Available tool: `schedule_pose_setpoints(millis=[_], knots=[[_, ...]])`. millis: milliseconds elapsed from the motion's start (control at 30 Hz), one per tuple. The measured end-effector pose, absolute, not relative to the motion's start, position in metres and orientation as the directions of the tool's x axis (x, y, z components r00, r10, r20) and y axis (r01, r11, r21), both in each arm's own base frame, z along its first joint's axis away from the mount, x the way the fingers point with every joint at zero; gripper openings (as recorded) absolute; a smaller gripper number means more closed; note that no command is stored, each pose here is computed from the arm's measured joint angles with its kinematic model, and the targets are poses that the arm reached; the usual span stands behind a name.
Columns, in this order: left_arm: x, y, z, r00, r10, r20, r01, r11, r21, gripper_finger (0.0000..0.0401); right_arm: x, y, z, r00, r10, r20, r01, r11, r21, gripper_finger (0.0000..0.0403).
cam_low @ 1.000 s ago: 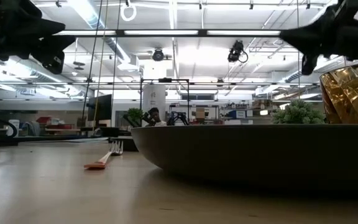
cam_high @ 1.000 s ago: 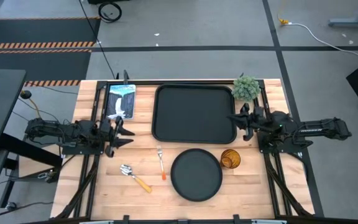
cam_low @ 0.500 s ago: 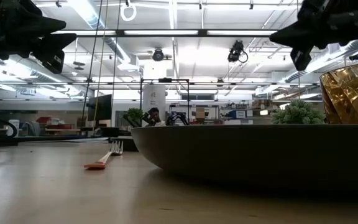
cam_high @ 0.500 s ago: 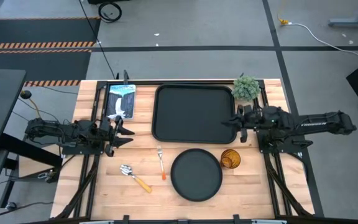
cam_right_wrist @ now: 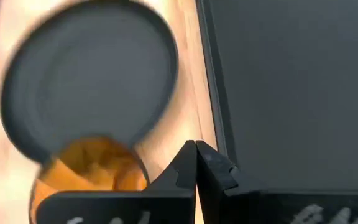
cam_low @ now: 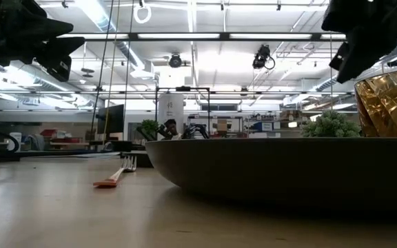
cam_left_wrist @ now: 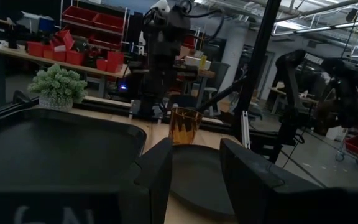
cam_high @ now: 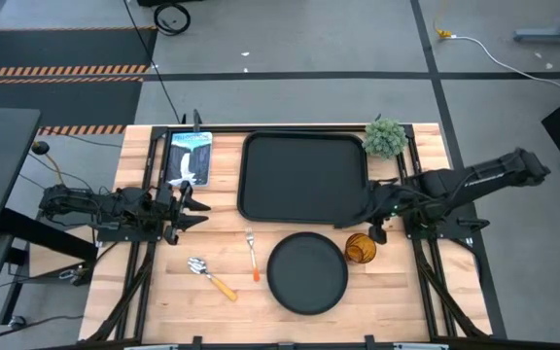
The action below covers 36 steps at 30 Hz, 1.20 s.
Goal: Pick and place plate/cup/fork/spoon on tray
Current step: Put the orange cup on the black tray
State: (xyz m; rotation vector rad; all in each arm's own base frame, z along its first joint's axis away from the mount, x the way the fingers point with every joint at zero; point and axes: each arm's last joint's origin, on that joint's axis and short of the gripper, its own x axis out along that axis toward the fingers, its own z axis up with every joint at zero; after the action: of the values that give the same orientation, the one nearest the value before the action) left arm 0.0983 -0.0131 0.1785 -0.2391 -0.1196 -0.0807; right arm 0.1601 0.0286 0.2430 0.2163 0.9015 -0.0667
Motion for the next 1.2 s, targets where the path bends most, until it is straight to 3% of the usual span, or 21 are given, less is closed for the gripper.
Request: schedule_pose_setpoints(millis=[133, 400, 833, 967, 1200], knots=[[0.098, -0.013, 0.178, 0.990, -0.065, 0.125, 0.093, 0.968, -0.231, 0.0142, 0.166, 0.032, 0.257, 0.561, 0.052, -0.826, 0.107, 0.985, 0.135, 0.0023], [0.098, -0.013, 0.178, 0.990, -0.066, 0.123, 0.093, 0.969, -0.230, 0.0142, 0.188, 0.041, 0.272, 0.342, 0.120, -0.932, 0.023, 0.990, 0.137, 0.0107], [0.098, -0.013, 0.178, 0.990, -0.065, 0.122, 0.092, 0.969, -0.230, 0.0142, 0.229, 0.058, 0.270, 0.131, 0.071, -0.989, -0.021, 0.997, 0.069, 0.0123], [0.098, -0.013, 0.178, 0.990, -0.065, 0.122, 0.092, 0.969, -0.230, 0.0142, 0.236, 0.064, 0.261, 0.031, 0.026, -0.999, -0.036, 0.999, 0.025, 0.0144], [0.098, -0.013, 0.178, 0.990, -0.066, 0.121, 0.092, 0.969, -0.230, 0.0142, 0.242, 0.069, 0.249, -0.024, 0.001, -1.000, -0.062, 0.998, 0.003, 0.0182]])
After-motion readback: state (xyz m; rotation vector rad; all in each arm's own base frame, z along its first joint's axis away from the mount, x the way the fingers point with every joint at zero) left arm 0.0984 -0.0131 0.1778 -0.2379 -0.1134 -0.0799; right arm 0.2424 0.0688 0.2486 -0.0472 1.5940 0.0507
